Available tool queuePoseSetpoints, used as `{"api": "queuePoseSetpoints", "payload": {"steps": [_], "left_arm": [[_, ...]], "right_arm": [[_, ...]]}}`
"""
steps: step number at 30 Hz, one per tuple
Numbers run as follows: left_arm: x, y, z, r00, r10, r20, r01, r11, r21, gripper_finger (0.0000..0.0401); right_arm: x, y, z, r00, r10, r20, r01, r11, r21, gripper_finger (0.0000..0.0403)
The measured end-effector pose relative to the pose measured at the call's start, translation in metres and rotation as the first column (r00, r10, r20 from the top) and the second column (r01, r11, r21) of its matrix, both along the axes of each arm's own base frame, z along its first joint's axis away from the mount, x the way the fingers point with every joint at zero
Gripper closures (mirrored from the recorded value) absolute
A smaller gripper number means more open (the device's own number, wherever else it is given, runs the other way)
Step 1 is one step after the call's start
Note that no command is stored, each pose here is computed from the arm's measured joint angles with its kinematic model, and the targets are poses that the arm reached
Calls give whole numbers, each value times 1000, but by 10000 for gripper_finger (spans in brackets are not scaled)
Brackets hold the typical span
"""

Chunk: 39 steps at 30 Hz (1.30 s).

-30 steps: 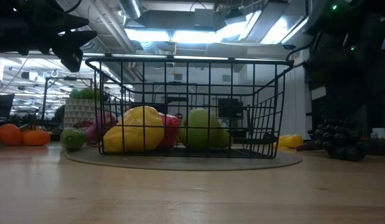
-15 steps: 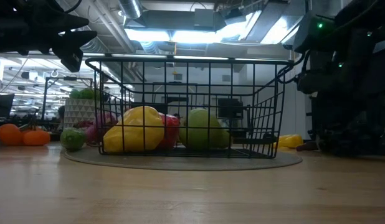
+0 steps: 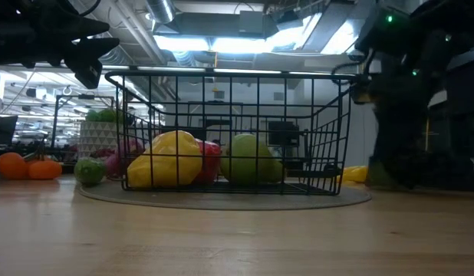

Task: Build produce basket
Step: Put the black grapes into the black wire basket

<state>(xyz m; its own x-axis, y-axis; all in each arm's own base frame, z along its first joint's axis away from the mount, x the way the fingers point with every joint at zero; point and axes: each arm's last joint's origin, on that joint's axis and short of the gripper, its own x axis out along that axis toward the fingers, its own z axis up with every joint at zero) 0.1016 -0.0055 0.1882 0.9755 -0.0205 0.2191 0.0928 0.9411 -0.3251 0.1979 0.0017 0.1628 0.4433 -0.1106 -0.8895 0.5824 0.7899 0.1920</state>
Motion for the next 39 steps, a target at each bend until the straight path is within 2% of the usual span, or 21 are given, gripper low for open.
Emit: {"api": "queuePoseSetpoints", "payload": {"steps": [6, 10, 19, 23, 27, 34, 39], "left_arm": [[0, 0, 0, 1000, 0, 0, 0, 1000, 0, 286], [0, 0, 0, 1000, 0, 1, 0, 1000, 0, 286], [0, 0, 0, 1000, 0, 0, 0, 1000, 0, 286], [0, 0, 0, 1000, 0, 0, 0, 1000, 0, 286], [0, 0, 0, 1000, 0, 0, 0, 1000, 0, 286], [0, 0, 0, 1000, -1, 0, 1, 1000, 0, 286], [0, 0, 0, 1000, -1, 0, 1, 1000, 0, 286]], "right_arm": [[15, 8, 26, 989, 123, 75, -120, 991, -52, 397], [19, 12, 50, 984, 160, 83, -151, 984, -96, 395], [22, 10, 117, 993, 103, 56, -81, 948, -307, 396], [27, 9, 142, 981, 161, 105, -107, 911, -399, 395], [39, 11, 158, 937, 292, 190, -165, 853, -495, 394], [51, 16, 173, 800, 531, 279, -303, 760, -575, 385], [55, 19, 176, 743, 579, 336, -319, 748, -582, 363]]}}
